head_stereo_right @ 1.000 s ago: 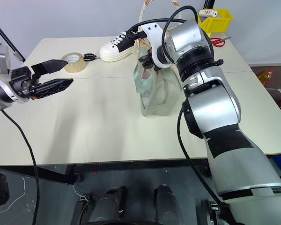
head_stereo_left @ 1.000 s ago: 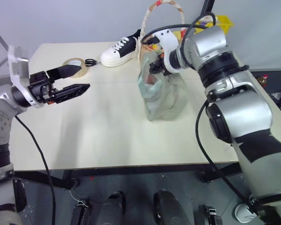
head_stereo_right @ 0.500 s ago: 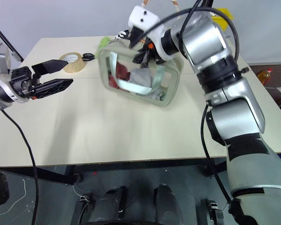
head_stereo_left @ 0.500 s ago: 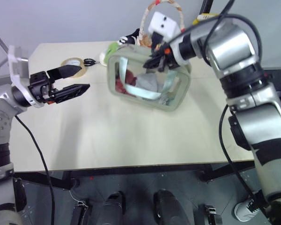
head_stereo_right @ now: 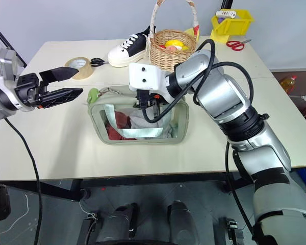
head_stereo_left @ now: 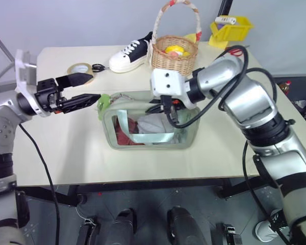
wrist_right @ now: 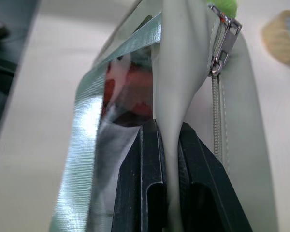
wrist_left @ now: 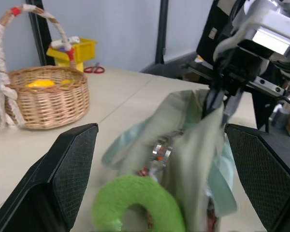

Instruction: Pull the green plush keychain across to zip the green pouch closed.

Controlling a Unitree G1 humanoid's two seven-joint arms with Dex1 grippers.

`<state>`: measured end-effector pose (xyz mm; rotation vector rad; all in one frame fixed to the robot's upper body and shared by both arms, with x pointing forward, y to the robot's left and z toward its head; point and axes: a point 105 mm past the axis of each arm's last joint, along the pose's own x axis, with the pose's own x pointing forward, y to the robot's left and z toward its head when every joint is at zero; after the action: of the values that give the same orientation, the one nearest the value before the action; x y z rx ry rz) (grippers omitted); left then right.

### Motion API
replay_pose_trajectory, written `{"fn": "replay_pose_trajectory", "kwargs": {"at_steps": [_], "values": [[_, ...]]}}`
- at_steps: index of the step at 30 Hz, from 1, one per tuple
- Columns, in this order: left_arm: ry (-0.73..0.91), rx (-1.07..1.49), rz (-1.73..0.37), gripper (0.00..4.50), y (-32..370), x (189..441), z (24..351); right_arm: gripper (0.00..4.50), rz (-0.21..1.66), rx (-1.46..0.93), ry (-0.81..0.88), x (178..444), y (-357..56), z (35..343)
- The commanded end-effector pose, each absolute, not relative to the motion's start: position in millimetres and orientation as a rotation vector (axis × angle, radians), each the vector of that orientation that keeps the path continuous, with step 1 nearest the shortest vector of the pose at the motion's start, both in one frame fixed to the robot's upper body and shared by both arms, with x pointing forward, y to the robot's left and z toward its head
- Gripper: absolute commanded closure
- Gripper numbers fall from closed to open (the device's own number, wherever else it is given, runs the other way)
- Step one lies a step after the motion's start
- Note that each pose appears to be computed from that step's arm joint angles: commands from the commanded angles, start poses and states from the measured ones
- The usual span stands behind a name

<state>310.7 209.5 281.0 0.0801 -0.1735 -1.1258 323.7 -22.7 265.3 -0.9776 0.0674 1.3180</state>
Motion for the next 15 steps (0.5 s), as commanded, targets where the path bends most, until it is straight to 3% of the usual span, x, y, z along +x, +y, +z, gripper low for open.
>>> {"fn": "replay_pose_trajectory", "kwargs": {"at_steps": [1, 13, 15], "values": [[-0.208, 0.135, -1.126, 0.00, 211.0, 307.8, 294.8, 4.42, 1.305, -1.021, -0.043, 316.5, -14.9, 282.4], [-0.186, 0.142, -1.140, 0.00, 209.7, 306.4, 291.0, 4.42, 1.399, -0.996, 0.023, 291.0, -9.1, 245.1], [-0.182, 0.143, -1.144, 0.00, 209.1, 306.9, 290.4, 3.68, 1.378, -0.983, 0.045, 293.5, -10.0, 242.6]]}}
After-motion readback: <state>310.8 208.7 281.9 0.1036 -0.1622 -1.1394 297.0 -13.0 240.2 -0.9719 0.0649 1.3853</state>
